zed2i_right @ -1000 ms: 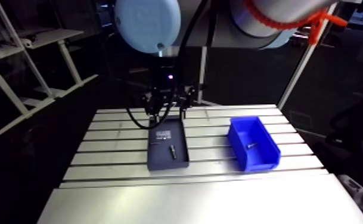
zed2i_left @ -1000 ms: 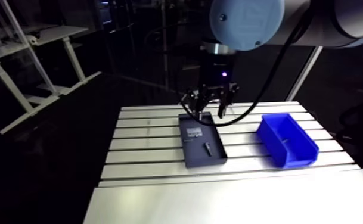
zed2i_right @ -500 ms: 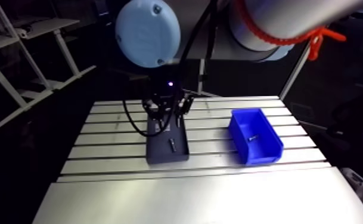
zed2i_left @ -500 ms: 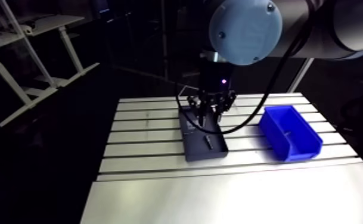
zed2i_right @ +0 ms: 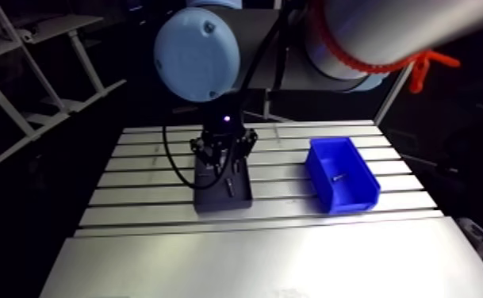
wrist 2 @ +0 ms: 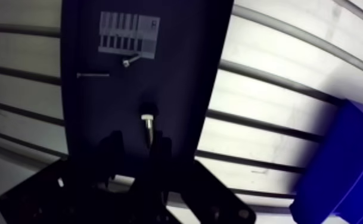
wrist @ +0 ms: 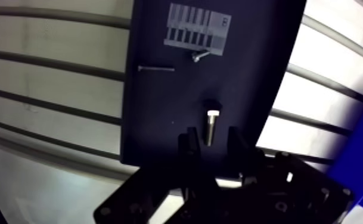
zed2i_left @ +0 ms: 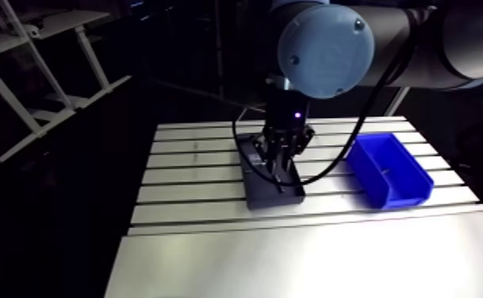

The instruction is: Pick up the M10 bolt from the tray and put it into the blue bin.

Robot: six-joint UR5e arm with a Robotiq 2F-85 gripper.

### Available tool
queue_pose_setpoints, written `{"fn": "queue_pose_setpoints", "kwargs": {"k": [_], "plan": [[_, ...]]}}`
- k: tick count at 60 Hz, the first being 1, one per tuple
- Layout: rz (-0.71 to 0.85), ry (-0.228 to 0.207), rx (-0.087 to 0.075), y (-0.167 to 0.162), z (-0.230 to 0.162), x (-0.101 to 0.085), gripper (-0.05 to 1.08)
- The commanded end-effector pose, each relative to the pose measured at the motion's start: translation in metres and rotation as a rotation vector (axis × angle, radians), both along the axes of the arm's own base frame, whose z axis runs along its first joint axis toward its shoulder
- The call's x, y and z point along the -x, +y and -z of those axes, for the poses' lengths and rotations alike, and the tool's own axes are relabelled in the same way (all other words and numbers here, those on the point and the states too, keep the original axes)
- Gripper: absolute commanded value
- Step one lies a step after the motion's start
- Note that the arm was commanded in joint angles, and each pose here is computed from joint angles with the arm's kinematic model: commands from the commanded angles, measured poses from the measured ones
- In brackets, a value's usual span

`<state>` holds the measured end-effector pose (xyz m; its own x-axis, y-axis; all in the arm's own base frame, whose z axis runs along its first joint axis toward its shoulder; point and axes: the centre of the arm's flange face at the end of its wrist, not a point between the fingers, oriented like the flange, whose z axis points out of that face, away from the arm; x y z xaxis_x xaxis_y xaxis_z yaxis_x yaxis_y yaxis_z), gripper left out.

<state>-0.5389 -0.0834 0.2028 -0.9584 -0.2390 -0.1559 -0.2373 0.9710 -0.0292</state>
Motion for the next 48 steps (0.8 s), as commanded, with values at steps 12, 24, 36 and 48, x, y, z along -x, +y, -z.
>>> {"fn": "queue_pose_setpoints", "kwargs": {"k": [12,24,36,48], "plan": [[0.007,0.0,-0.004,0.0012,0.01,0.0009,0.66],[0.007,-0.003,-0.004,0.0011,0.0112,-0.0002,0.66],[0.006,-0.01,-0.004,0.0009,0.014,-0.0029,0.66],[0.004,-0.017,-0.003,0.0,0.0171,-0.0052,0.66]]}}
